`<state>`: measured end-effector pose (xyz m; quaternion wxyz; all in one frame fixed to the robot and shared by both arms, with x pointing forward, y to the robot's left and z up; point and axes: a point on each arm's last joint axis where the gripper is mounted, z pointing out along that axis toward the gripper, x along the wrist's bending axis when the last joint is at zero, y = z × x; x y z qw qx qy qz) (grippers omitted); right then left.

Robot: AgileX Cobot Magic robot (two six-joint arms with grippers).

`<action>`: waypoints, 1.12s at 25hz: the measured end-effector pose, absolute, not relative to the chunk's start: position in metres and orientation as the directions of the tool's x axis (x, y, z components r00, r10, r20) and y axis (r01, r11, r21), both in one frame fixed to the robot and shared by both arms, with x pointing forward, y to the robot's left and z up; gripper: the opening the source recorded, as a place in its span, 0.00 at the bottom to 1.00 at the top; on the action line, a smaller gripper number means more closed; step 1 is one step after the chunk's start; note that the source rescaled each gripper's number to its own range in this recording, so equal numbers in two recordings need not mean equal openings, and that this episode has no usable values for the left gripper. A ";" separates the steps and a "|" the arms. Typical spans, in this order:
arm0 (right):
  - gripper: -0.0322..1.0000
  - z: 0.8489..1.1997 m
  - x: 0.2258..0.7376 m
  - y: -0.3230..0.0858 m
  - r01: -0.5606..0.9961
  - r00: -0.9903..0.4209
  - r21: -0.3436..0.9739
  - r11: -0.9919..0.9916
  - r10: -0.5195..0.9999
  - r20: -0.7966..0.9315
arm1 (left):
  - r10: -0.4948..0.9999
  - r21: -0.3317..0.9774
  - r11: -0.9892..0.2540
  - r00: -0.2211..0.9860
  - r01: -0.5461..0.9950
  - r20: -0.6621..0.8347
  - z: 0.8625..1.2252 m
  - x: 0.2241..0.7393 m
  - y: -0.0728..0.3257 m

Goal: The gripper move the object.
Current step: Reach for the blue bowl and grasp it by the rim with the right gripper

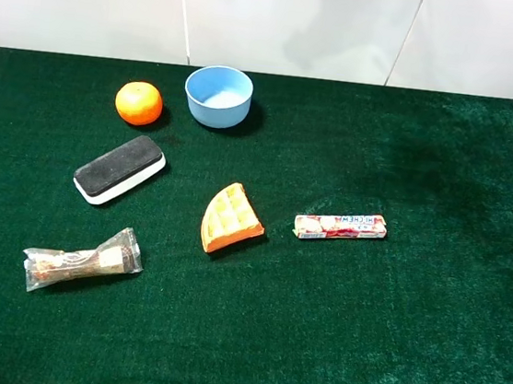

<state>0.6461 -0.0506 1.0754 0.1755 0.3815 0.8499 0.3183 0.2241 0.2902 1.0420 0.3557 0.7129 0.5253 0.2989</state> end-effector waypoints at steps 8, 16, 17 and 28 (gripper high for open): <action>1.00 1.022 0.681 -0.030 0.564 -0.648 0.643 0.518 0.760 -0.045 | 0.962 0.821 -0.195 0.269 0.536 0.052 1.042 0.224 0.290; 1.00 0.973 0.697 -0.021 0.585 -0.644 0.620 0.523 0.764 -0.037 | 0.962 0.821 -0.195 0.269 0.536 0.052 1.042 0.224 0.290; 1.00 0.967 0.698 -0.020 0.587 -0.644 0.618 0.523 0.765 -0.036 | 0.962 0.821 -0.195 0.269 0.536 0.052 1.042 0.224 0.290; 1.00 0.917 0.709 -0.012 0.610 -0.619 0.638 0.470 0.785 0.014 | 0.962 0.821 -0.195 0.269 0.536 0.052 1.042 0.224 0.290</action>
